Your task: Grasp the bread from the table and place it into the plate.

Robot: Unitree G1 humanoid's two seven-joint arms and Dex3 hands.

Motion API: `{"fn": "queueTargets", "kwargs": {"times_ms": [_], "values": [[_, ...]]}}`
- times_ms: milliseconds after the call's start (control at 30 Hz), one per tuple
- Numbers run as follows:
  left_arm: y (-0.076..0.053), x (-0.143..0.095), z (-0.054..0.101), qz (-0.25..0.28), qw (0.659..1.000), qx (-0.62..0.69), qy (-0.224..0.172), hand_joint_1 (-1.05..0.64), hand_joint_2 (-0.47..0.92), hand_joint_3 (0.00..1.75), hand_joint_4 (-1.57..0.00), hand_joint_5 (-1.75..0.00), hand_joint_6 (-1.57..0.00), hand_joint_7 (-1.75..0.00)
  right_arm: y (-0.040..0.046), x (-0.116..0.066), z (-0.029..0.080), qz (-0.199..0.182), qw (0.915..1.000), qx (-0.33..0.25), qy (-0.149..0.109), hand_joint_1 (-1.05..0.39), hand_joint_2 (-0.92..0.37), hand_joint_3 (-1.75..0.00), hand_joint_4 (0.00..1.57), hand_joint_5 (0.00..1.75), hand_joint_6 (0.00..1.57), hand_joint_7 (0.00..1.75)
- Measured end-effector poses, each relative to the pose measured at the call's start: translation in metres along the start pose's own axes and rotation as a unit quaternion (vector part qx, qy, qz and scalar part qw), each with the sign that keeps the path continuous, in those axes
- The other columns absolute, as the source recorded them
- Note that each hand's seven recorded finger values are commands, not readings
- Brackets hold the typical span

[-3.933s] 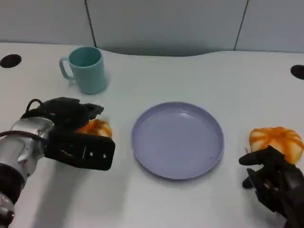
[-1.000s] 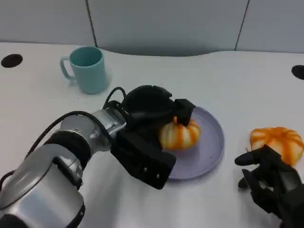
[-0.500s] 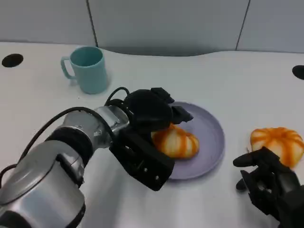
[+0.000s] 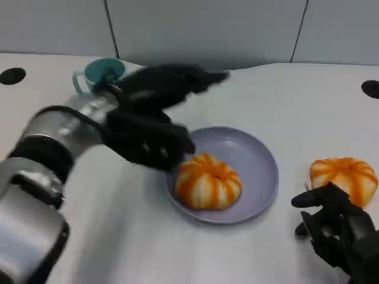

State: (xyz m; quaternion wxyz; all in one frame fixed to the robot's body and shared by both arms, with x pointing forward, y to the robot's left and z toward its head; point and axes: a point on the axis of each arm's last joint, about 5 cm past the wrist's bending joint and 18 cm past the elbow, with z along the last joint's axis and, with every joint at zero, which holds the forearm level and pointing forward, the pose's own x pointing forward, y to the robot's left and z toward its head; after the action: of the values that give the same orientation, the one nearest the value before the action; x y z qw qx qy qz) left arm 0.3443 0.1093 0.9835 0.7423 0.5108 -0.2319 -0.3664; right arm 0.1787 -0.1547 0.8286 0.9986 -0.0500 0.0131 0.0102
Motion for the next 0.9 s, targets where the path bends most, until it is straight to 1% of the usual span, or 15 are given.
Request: {"fn": "queueTargets", "kwargs": {"times_ms": [67, 133, 200, 267, 333, 367, 400, 433, 467, 500, 533, 567, 667, 767, 900], "values": [[0.011, -0.011, -0.008, 0.023, 0.999, -0.045, 0.001, -0.99, 0.92, 0.19, 0.00, 0.00, -0.03, -0.01, -0.0016, 0.000, -0.001, 0.000, 1.0000, -0.003, 0.001, -0.21, -0.92, -0.44, 0.50, 1.52, 0.43, 1.38], [0.010, -0.023, -0.016, 0.037, 0.995, -0.092, -0.001, -0.96, 0.92, 0.17, -0.03, -0.02, -0.08, -0.04, -0.0017, 0.000, -0.002, 0.000, 1.0000, -0.003, 0.002, -0.22, -0.92, -0.44, 0.50, 1.52, 0.44, 1.39], [-0.001, -0.039, -0.024, 0.056, 0.987, -0.151, -0.008, -0.92, 0.92, 0.16, -0.10, -0.05, -0.13, -0.06, -0.0018, 0.001, -0.002, 0.001, 1.0000, -0.003, 0.001, -0.22, -0.92, -0.44, 0.50, 1.52, 0.44, 1.39], [-0.015, -0.051, -0.030, 0.065, 0.979, -0.194, -0.010, -0.86, 0.92, 0.16, -0.26, -0.14, -0.24, -0.10, -0.0029, 0.001, -0.003, 0.002, 1.0000, -0.005, 0.000, -0.22, -0.92, -0.43, 0.50, 1.52, 0.44, 1.39], [-0.030, -0.066, -0.033, 0.106, 0.967, -0.232, -0.020, -0.84, 0.92, 0.17, -0.30, -0.17, -0.27, -0.11, -0.0033, 0.002, -0.004, 0.003, 1.0000, -0.005, -0.003, -0.21, -0.92, -0.43, 0.50, 1.52, 0.44, 1.39], [-0.035, -0.072, -0.035, 0.120, 0.962, -0.244, -0.022, -0.74, 0.92, 0.15, -0.38, -0.71, -0.43, -0.33, -0.0035, 0.001, -0.004, 0.003, 1.0000, -0.005, -0.002, -0.22, -0.92, -0.43, 0.51, 1.52, 0.44, 1.38], [-0.040, -0.078, -0.036, 0.139, 0.956, -0.257, -0.024, -0.68, 0.92, 0.14, -0.35, -1.09, -0.40, -0.63, -0.0032, 0.002, -0.004, 0.005, 1.0000, -0.006, -0.003, -0.22, -0.92, -0.43, 0.50, 1.52, 0.44, 1.38], [-0.047, -0.085, -0.036, 0.173, 0.945, -0.277, -0.030, -0.64, 0.92, 0.14, -0.33, -1.28, -0.36, -0.83, -0.0029, 0.002, -0.004, 0.006, 1.0000, -0.007, -0.004, -0.22, -0.92, -0.43, 0.50, 1.52, 0.44, 1.38], [-0.057, -0.094, -0.034, 0.218, 0.927, -0.302, -0.038, -0.63, 0.92, 0.14, -0.32, -1.38, -0.34, -0.94, -0.0030, 0.002, -0.004, 0.005, 1.0000, -0.007, -0.005, -0.22, -0.92, -0.43, 0.50, 1.52, 0.44, 1.38], [-0.069, -0.104, -0.033, 0.246, 0.912, -0.325, -0.037, -0.61, 0.92, 0.17, -0.30, -1.59, -0.29, -1.24, -0.0033, 0.002, -0.004, 0.003, 1.0000, -0.007, -0.004, -0.21, -0.92, -0.44, 0.49, 1.52, 0.43, 1.37], [-0.082, -0.113, -0.031, 0.263, 0.901, -0.343, -0.031, -0.60, 0.92, 0.18, -0.28, -1.66, -0.26, -1.36, -0.0035, 0.001, -0.004, 0.002, 1.0000, -0.007, -0.003, -0.20, -0.92, -0.44, 0.49, 1.52, 0.43, 1.37], [-0.095, -0.123, -0.029, 0.276, 0.891, -0.360, -0.020, -0.59, 0.92, 0.18, -0.30, -1.71, -0.25, -1.49, -0.0036, 0.000, -0.005, 0.002, 1.0000, -0.007, -0.002, -0.21, -0.92, -0.44, 0.48, 1.52, 0.42, 1.37], [-0.126, -0.152, -0.022, 0.291, 0.868, -0.403, 0.020, -0.59, 0.92, 0.18, -0.51, -1.74, -0.39, -1.60, -0.0043, -0.002, -0.006, 0.003, 1.0000, -0.003, 0.002, -0.22, -0.92, -0.44, 0.49, 1.54, 0.43, 1.38], [-0.144, -0.173, -0.016, 0.285, 0.855, -0.428, 0.064, -0.58, 0.92, 0.17, -0.66, -1.75, -0.45, -1.71, -0.0044, -0.002, -0.005, 0.005, 1.0000, 0.004, 0.001, -0.21, -0.92, -0.44, 0.50, 1.54, 0.44, 1.39], [-0.161, -0.184, -0.013, 0.257, 0.842, -0.462, 0.109, -0.49, 0.92, 0.15, -0.73, -1.75, -0.52, -1.74, -0.0043, -0.002, -0.005, 0.006, 1.0000, 0.003, 0.001, -0.21, -0.92, -0.44, 0.50, 1.54, 0.44, 1.38]]}}
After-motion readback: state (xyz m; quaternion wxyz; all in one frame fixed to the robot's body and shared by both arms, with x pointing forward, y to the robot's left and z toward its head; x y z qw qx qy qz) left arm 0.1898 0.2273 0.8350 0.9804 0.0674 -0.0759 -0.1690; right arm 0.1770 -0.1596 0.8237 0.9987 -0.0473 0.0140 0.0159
